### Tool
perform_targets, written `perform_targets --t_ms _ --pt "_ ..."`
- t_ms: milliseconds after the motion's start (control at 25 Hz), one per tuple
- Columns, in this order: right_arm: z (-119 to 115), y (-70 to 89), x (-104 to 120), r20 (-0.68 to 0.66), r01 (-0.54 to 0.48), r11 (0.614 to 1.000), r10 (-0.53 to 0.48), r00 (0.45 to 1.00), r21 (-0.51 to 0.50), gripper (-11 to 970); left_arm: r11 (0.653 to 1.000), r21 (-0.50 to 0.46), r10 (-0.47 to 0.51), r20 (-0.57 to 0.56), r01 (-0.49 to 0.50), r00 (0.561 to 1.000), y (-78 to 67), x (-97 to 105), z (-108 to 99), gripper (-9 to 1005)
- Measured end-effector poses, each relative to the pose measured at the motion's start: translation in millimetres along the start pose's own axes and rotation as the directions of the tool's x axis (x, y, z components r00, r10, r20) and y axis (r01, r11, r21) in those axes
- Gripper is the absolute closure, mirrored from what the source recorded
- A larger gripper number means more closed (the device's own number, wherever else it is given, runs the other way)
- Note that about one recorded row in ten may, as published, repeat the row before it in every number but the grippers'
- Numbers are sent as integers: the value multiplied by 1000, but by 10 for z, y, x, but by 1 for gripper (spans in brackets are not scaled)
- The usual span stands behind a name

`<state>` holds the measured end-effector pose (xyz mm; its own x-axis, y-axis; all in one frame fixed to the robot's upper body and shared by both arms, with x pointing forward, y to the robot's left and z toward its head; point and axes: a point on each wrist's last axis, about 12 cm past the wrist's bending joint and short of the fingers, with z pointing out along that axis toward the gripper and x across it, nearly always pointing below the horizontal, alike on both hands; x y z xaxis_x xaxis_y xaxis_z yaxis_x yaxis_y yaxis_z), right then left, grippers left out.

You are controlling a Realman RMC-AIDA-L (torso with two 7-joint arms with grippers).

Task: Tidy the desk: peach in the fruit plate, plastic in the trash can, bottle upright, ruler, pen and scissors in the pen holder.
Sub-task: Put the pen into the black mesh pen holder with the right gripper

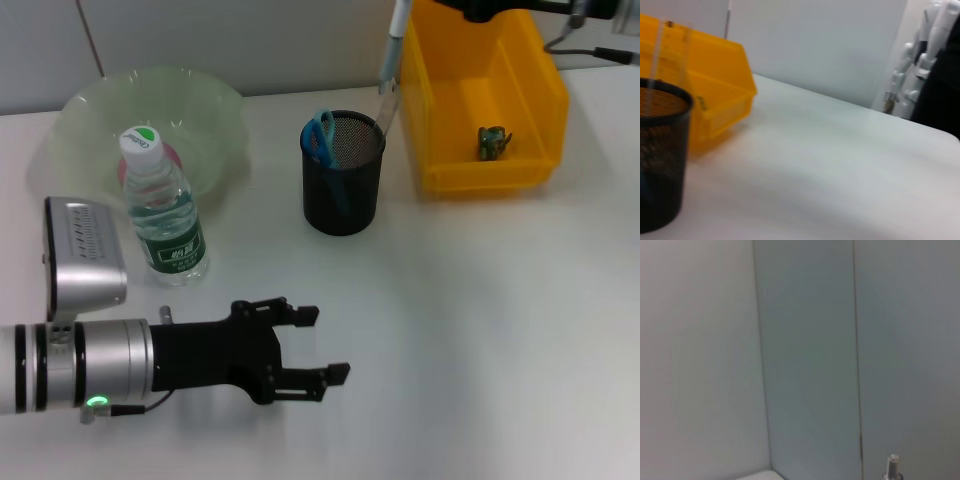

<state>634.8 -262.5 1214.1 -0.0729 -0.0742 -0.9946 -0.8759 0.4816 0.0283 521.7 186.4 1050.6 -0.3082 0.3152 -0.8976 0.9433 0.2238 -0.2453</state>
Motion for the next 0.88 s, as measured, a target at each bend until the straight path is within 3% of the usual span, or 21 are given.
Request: perform_targets --t_ms 40,240,880 --pt "34 -9 12 -9 -5 1000 5 1000 7 680 999 -43 -6 -1 6 1000 35 58 -44 150" --pt "195 -37 113 -35 -52 998 53 998 29 670 996 -85 -4 11 5 1000 92 58 -119 150" --pt "757 138 465 -176 8 996 8 984 89 637 996 -84 9 20 -7 1000 116 3 -126 150"
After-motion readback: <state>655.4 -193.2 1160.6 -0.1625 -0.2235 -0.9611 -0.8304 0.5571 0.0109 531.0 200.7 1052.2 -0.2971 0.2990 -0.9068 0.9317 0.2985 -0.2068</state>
